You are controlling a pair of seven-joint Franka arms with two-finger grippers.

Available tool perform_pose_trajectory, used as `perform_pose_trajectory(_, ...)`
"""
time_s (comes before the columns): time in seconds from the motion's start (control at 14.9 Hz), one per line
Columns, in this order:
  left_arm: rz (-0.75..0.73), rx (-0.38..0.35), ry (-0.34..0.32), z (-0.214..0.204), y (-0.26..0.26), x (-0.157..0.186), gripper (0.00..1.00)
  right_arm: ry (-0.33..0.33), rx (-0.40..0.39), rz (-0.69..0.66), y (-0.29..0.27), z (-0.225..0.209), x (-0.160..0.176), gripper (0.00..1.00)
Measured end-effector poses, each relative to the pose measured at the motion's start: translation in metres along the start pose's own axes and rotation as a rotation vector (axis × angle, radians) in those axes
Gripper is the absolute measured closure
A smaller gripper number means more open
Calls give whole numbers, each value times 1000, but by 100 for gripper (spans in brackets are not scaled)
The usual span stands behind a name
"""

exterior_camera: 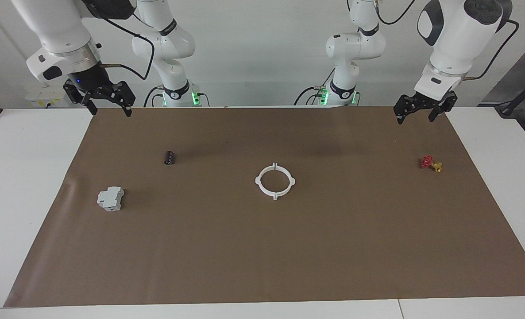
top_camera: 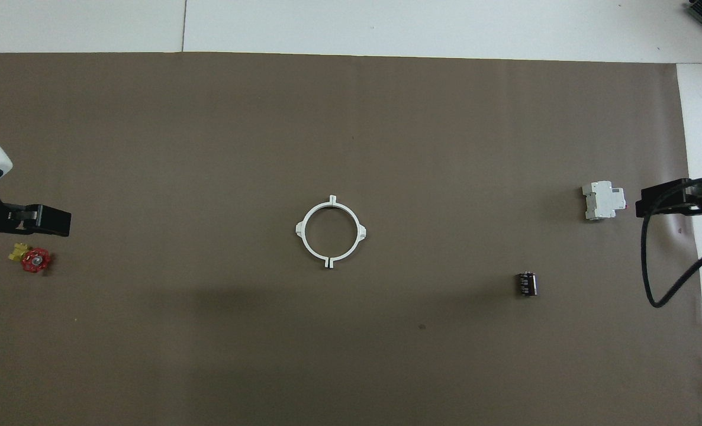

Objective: Assemble drain pipe with both arms

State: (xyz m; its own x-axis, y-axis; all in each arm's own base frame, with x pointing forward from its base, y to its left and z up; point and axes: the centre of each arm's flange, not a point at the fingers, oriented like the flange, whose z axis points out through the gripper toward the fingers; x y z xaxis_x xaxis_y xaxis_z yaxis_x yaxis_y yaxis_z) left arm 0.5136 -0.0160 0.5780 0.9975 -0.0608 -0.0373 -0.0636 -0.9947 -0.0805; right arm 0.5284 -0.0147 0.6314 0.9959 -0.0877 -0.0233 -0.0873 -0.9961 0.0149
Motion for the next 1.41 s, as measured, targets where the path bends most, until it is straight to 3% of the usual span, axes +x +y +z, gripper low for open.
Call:
perform_pose_trajectory(0.67, 15, -10, 36, -4, 6, 4, 0, 0, 0, 1, 1, 0, 0, 0)
perform_pose_trajectory(0.94, 14, -14, 4, 12, 6, 16, 0, 0, 0, 3, 2, 0, 0, 0)
perform_pose_trajectory(1.41, 24, -16, -60, 0, 11, 48, 0, 0, 0, 4, 2, 0, 0, 0)
